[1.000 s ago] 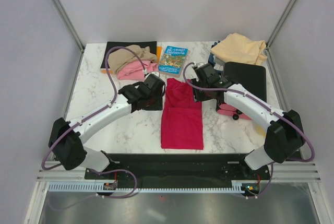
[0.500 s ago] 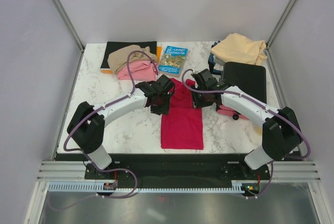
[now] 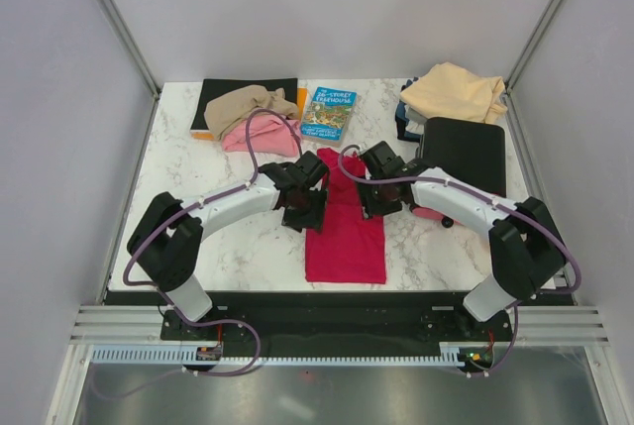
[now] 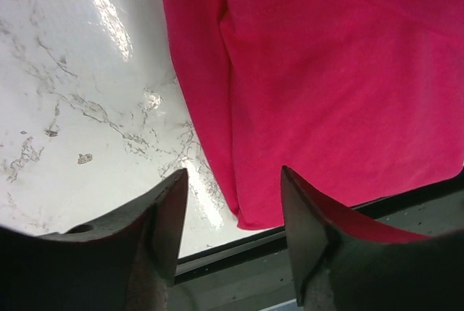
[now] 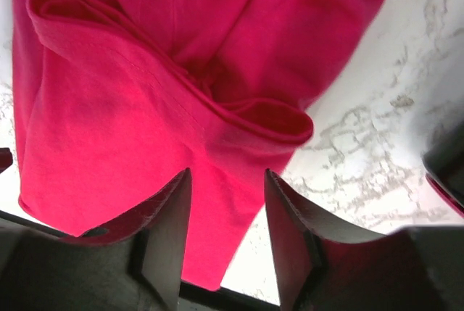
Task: Fold and stack the t-shirts
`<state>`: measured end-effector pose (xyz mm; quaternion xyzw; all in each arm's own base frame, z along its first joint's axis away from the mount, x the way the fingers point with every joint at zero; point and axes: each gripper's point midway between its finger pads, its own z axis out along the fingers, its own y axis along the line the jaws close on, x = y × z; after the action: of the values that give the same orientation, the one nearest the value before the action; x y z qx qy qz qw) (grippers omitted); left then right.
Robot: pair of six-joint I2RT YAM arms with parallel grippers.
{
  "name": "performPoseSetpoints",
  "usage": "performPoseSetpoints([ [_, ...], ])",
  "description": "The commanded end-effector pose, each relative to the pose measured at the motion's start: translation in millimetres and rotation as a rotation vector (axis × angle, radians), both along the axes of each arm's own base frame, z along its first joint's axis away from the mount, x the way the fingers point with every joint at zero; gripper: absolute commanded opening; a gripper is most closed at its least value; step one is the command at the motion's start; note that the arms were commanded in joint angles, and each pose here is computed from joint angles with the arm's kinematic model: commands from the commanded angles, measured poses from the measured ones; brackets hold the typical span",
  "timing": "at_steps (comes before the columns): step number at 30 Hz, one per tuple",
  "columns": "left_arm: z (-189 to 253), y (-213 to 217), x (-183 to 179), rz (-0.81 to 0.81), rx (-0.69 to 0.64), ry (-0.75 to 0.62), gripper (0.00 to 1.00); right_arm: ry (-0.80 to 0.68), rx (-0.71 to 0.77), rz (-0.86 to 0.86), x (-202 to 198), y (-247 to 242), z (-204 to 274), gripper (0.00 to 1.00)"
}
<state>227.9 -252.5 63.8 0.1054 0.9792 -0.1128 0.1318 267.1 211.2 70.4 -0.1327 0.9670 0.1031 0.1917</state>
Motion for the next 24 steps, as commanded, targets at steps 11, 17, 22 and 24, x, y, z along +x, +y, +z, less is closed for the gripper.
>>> performPoseSetpoints([
  [11,0,6,-52,-0.114,-0.112,0.149,0.70,0.084,0.087,0.052,-84,-33,5,0.64],
  [17,1,7,-57,-0.085,-0.159,0.186,0.71,0.080,0.144,0.058,-78,-19,24,0.64],
  [22,-8,15,-63,-0.009,-0.220,0.282,0.71,0.194,0.146,0.020,-89,-14,9,0.65],
  [24,-7,14,-66,-0.006,-0.256,0.299,0.71,0.206,0.165,0.013,-94,-13,6,0.66],
])
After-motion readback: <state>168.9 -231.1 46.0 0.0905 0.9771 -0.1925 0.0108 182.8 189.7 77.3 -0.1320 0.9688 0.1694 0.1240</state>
